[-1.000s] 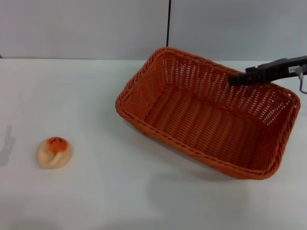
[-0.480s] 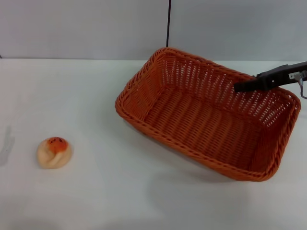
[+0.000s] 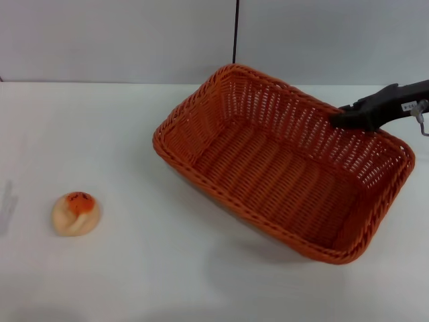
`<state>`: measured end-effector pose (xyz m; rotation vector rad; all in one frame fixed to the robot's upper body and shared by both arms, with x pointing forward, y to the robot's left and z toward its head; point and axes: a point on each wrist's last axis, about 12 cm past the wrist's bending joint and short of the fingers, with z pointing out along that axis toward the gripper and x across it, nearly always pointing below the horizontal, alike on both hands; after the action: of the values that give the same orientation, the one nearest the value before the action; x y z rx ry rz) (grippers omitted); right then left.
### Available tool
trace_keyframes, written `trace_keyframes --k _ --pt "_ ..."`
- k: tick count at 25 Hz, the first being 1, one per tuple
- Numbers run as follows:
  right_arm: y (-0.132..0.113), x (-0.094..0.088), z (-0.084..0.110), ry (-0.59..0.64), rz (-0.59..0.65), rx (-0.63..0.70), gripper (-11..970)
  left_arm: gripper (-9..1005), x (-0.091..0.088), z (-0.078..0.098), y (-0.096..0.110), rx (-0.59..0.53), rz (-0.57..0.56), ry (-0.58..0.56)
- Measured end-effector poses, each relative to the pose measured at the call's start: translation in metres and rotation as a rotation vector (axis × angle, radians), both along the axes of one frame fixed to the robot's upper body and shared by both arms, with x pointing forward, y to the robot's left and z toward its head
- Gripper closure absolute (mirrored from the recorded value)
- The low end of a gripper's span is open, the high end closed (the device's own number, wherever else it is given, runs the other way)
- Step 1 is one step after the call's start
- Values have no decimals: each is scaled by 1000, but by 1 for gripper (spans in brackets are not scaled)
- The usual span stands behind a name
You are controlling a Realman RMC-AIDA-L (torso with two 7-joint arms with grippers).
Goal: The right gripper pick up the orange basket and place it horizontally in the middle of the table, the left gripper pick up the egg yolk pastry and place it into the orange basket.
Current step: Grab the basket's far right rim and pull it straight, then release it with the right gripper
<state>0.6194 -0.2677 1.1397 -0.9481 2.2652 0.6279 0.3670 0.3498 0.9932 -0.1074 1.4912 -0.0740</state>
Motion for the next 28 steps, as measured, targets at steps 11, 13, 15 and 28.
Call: trace_keyframes --k 11,13,15,28 --pt "1 -12 34 -190 253 -28 774 204 -20 -3 1 8 8 20" --pt "0 -13 40 -208 307 -39 779 205 -22 -3 1 9 11 24" --pt "-2 -13 48 -246 393 -59 785 205 -25 -4 1 10 15 26" --pt "-6 -9 58 -409 577 -22 796 207 -27 -4 -13 13 0 8"
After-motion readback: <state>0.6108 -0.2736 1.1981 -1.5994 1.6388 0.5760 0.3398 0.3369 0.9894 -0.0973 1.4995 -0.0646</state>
